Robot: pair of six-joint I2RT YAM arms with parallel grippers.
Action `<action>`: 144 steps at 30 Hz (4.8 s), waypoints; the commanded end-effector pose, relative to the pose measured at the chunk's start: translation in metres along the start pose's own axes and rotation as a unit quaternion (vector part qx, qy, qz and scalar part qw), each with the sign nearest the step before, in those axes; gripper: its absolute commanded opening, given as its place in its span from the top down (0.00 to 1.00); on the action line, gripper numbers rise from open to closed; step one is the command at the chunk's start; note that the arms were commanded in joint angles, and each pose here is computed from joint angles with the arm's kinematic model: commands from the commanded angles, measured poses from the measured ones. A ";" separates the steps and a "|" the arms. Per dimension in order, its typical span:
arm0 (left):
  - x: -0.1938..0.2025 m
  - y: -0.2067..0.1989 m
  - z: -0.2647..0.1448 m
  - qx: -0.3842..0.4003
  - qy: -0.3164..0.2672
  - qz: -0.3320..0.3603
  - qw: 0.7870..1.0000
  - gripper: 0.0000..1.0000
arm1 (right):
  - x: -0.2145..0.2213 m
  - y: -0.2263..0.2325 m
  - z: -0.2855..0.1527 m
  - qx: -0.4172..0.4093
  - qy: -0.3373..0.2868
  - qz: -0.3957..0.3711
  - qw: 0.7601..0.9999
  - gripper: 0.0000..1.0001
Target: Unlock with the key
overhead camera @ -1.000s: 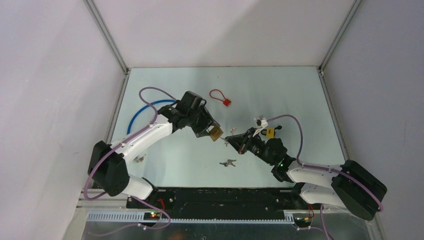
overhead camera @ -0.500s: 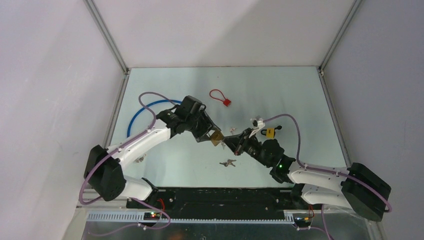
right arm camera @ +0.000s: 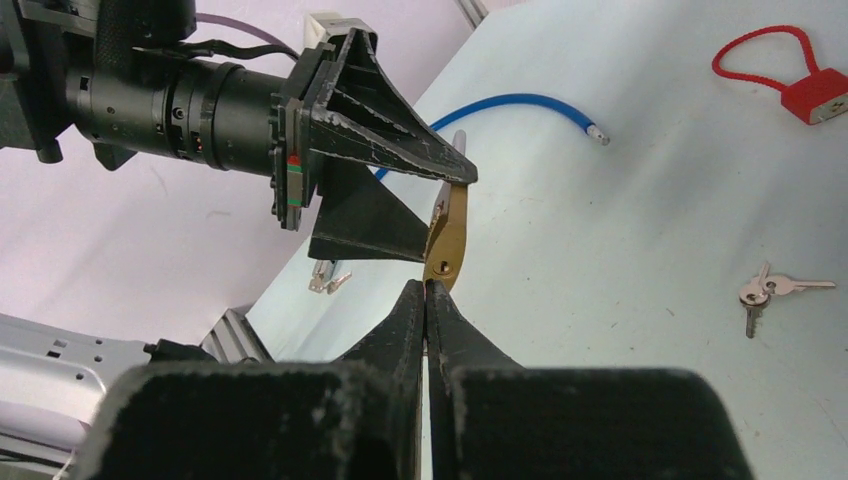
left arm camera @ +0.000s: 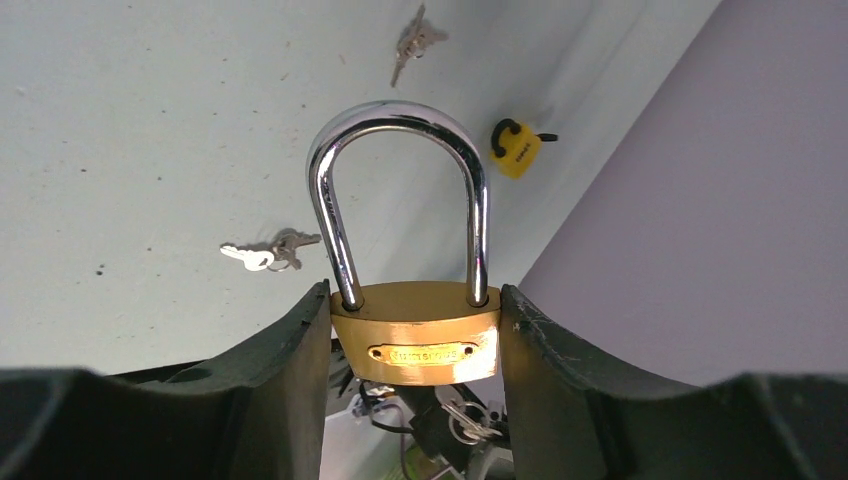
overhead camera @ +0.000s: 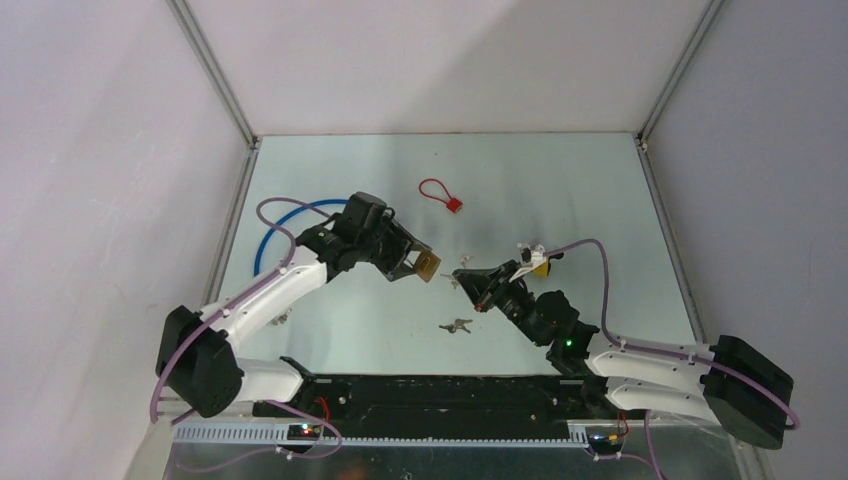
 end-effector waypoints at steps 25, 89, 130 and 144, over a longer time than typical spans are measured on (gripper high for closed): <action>0.004 -0.029 -0.031 0.115 0.022 -0.030 0.993 1.00 | -0.015 0.010 0.015 -0.008 -0.093 -0.014 0.996 1.00; 0.008 -0.029 -0.040 0.171 0.048 -0.084 0.980 1.00 | 0.029 0.015 0.030 0.012 -0.109 -0.025 0.994 1.00; 0.010 -0.031 -0.046 0.234 0.061 -0.093 0.966 1.00 | 0.043 0.000 0.038 -0.018 -0.067 -0.003 0.998 1.00; 0.010 -0.024 -0.047 0.237 0.036 -0.037 0.970 1.00 | 0.015 -0.013 0.037 -0.008 -0.071 0.023 0.997 1.00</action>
Point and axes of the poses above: each gripper's point midway between its finger pads, its own z axis out along the fingers, its own y axis along the line the jaws close on, x = y × z, the point moved 10 cm from there along -z, back along the fingers, and after that the axes turned 1 degree about -z, right-handed, at the moved point
